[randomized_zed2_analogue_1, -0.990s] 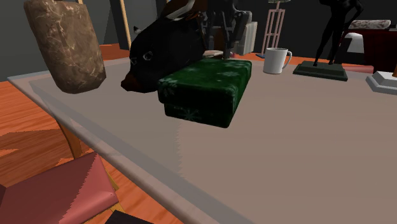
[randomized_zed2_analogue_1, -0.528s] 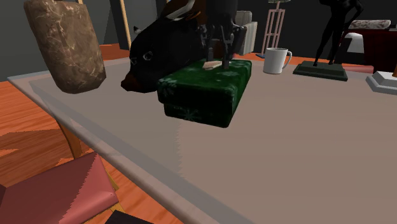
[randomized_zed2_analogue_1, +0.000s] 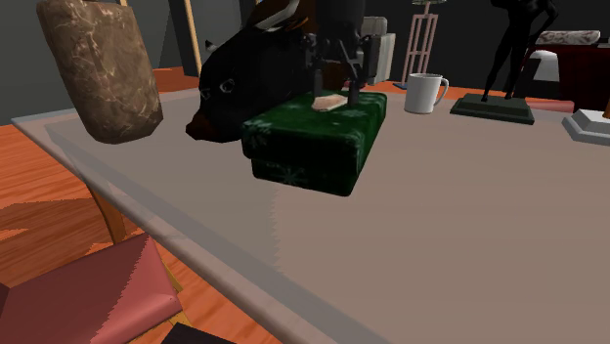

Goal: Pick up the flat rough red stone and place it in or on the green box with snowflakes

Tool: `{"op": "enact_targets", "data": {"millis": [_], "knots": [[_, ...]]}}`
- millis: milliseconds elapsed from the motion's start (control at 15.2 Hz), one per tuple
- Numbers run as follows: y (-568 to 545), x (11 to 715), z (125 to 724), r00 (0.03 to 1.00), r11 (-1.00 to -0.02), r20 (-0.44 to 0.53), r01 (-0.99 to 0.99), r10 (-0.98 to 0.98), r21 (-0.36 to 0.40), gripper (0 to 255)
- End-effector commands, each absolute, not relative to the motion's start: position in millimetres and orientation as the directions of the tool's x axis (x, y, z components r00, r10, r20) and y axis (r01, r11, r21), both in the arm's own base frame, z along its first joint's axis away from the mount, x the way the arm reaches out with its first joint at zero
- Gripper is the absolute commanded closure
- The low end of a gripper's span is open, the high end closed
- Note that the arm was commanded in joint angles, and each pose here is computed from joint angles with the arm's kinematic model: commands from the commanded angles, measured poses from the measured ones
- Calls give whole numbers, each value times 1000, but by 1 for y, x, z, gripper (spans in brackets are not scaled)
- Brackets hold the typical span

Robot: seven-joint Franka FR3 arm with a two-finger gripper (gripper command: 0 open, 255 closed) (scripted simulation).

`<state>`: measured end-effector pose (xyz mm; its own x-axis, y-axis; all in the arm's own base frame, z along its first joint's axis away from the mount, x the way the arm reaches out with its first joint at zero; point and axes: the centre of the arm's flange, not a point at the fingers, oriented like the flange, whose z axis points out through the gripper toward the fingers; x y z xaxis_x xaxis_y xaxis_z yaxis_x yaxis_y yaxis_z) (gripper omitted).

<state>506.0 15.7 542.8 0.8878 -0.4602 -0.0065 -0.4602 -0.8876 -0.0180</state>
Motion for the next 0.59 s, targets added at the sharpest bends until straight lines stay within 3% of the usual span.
{"op": "enact_targets", "data": {"millis": [0,198,528], "knots": [[16,506,543,888,-888,-7,-460,-460,-18,0],[16,506,543,888,-888,-7,-460,-460,-18,0],[15,506,593,888,-888,-7,-460,-460,-18,0]]}}
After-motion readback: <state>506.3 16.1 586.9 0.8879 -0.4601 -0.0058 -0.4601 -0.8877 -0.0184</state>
